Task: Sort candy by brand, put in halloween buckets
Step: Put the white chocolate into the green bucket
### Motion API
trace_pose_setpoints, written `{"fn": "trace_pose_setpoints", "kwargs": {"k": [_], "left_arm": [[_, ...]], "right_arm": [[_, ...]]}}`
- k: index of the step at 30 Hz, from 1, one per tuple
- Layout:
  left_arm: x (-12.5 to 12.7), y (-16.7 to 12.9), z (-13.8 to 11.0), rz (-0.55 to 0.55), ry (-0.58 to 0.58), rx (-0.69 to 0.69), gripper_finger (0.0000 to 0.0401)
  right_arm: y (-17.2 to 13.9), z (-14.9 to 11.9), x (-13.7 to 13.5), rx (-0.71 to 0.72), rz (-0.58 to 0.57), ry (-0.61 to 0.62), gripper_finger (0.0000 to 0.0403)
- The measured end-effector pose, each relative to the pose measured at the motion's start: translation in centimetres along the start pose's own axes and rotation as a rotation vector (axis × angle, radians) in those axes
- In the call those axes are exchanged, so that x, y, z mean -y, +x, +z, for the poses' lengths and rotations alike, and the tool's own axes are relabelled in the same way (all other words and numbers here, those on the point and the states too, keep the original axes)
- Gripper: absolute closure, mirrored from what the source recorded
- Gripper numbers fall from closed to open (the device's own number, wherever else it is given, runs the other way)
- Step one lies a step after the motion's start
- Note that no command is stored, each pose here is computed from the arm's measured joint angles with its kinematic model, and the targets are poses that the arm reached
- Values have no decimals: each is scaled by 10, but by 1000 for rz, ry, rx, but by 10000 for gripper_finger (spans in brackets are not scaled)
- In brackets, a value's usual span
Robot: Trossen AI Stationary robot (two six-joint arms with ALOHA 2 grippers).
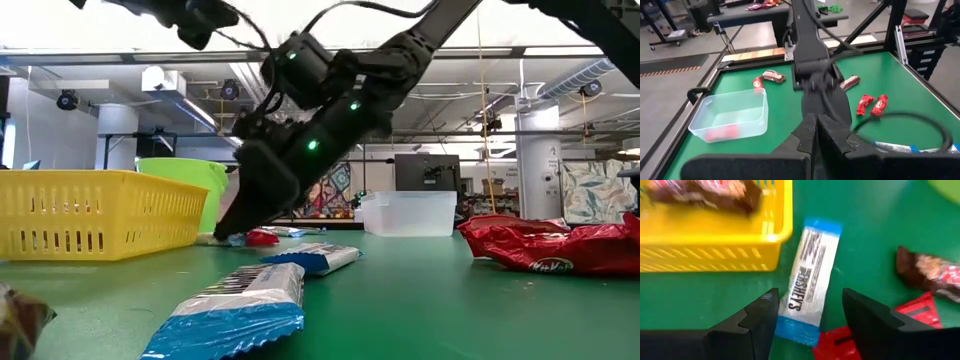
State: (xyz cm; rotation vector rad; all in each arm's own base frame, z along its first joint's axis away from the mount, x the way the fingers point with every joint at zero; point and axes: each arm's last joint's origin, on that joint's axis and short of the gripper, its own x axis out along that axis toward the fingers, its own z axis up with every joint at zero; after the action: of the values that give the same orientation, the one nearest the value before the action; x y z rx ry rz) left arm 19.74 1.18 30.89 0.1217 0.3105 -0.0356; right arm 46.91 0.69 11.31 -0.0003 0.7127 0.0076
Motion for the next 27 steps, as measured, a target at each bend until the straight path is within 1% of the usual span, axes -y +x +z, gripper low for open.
{"fn": "trace_pose_setpoints", "kwargs": {"k": [5,8,11,17,21,27], "left_arm": [[0,-1,-1,-1,-1,-6,401],[0,-1,-1,-1,-1,-9,401],[0,-1,-1,-1,-1,-11,401],[0,0,-2,-2,-9,-14,401],[1,0,-4,-3,-17,-19,401],[1,1,-5,-4,-21,-24,401]], "right_arm": [[5,0,0,-63,-22,-3,195],[5,-2,1,-96,-29,-3,211],[4,-3,0,-110,-28,-7,246],[4,-2,0,-104,-16,-23,338],[2,-1,0,-105,-17,-35,385],[-16,7,1,-144,-25,-73,394]]}}
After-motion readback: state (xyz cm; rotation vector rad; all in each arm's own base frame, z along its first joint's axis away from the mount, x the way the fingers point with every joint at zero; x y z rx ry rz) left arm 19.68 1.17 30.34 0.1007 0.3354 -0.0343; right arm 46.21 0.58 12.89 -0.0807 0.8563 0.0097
